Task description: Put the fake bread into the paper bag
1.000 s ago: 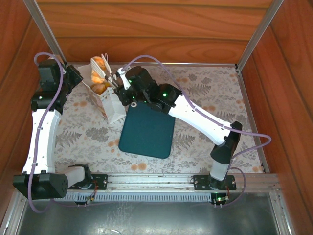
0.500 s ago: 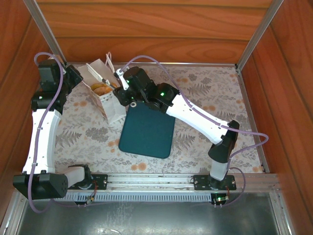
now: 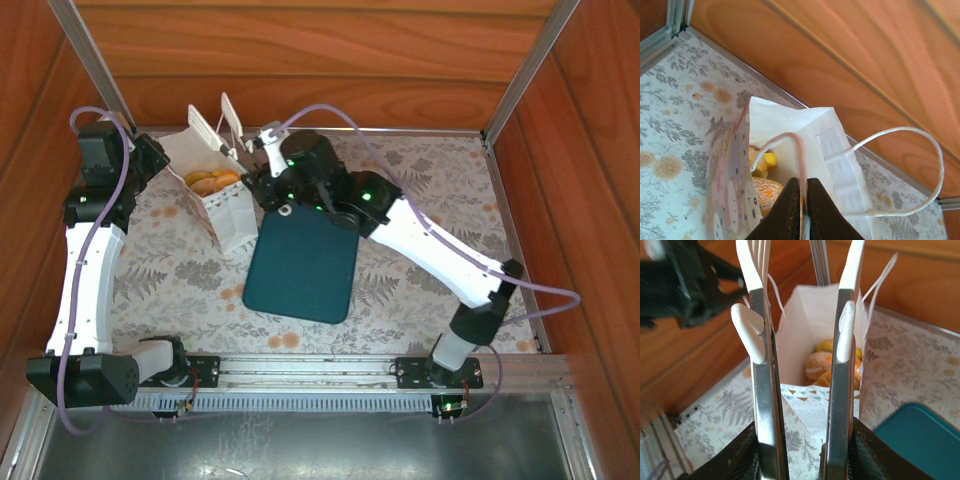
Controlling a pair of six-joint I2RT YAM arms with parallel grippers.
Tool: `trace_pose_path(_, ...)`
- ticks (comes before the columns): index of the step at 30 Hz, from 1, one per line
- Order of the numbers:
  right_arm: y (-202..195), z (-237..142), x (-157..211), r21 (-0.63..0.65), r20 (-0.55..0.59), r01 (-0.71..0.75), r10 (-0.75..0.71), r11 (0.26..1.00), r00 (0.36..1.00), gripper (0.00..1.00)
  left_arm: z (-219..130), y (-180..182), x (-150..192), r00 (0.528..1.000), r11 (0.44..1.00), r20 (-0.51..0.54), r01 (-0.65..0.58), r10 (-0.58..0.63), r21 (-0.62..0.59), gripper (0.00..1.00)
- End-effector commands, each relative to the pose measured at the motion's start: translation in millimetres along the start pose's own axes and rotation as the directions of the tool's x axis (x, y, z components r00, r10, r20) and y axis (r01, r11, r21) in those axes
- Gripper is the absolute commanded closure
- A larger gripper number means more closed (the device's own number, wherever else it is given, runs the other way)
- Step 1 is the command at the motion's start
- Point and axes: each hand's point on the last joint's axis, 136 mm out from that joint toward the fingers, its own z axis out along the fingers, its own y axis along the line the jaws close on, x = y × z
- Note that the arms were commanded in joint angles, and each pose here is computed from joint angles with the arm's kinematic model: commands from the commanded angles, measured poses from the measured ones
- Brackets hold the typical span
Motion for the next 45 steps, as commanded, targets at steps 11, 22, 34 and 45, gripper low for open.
trace_pose_path(11,-35,-62,-17,0.107,0.145,-0.066,0.050,0.992,0.988,0.57,-21,-37,-26,0.998,0.993,0.056,-0.023,0.017,0.114,0.00)
trace_pose_path(22,-127,-105,28,0.355,0.134,-0.185,0.146,0.916,0.980,0.58,-44,13,-63,0.976,0.990,0.218,0.003,0.028,-0.142,0.00)
trace_pose_path(34,-253,-129,148,0.651,0.078,-0.362,0.415,0.668,0.907,0.60,-56,156,-28,0.946,0.836,0.303,0.255,-0.113,-0.486,0.00)
trace_pose_path(45,-311,-104,257,0.734,0.041,-0.448,0.625,0.510,0.780,0.62,-4,184,41,0.993,0.859,0.018,0.110,-0.117,-0.501,0.00)
